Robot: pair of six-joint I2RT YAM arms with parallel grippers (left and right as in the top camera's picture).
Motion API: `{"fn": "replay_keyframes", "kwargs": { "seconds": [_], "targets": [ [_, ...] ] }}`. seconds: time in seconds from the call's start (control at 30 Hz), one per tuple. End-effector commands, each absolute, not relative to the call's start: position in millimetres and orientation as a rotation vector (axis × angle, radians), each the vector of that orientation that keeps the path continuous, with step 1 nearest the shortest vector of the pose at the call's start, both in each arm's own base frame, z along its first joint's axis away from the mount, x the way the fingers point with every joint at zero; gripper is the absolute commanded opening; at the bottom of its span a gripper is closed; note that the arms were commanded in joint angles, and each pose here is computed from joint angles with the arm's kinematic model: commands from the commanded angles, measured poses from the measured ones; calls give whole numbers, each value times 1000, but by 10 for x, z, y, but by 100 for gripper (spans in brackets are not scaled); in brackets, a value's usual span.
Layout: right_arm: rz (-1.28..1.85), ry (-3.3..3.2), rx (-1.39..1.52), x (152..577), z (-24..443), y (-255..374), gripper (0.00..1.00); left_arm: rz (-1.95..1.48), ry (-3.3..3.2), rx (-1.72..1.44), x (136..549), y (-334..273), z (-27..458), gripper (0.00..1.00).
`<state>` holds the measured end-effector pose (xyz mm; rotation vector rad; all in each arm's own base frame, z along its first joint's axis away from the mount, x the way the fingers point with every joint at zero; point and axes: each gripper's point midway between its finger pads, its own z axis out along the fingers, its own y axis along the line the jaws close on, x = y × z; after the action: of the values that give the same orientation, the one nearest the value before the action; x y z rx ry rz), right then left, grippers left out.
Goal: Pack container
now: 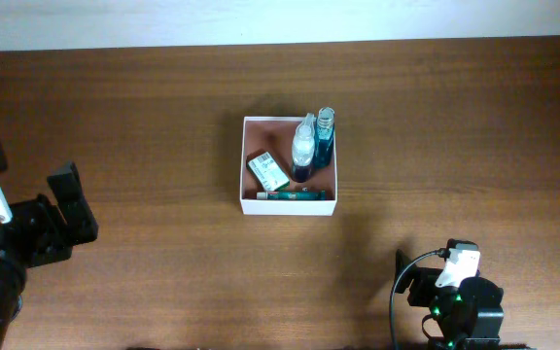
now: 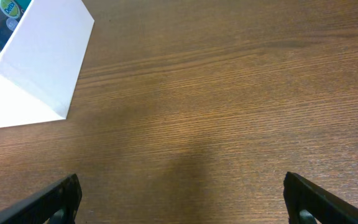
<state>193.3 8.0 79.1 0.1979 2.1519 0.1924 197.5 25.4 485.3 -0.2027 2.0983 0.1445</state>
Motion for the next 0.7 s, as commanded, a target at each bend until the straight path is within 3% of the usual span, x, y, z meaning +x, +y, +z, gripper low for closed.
{"fn": "replay_keyframes", "kwargs": {
  "seconds": [0.0, 0.47, 0.67],
  "targets": [
    [180, 2148, 221, 1934, 775, 46, 99, 170, 2097, -204, 1961, 290, 4855, 99],
    [180, 2148, 221, 1934, 775, 46, 99, 287, 2173, -304, 1869, 522, 4522, 99],
    [180, 2147, 221, 1934, 777, 46, 99, 227, 2045, -325, 2237, 512, 4011, 99]
  ]
}}
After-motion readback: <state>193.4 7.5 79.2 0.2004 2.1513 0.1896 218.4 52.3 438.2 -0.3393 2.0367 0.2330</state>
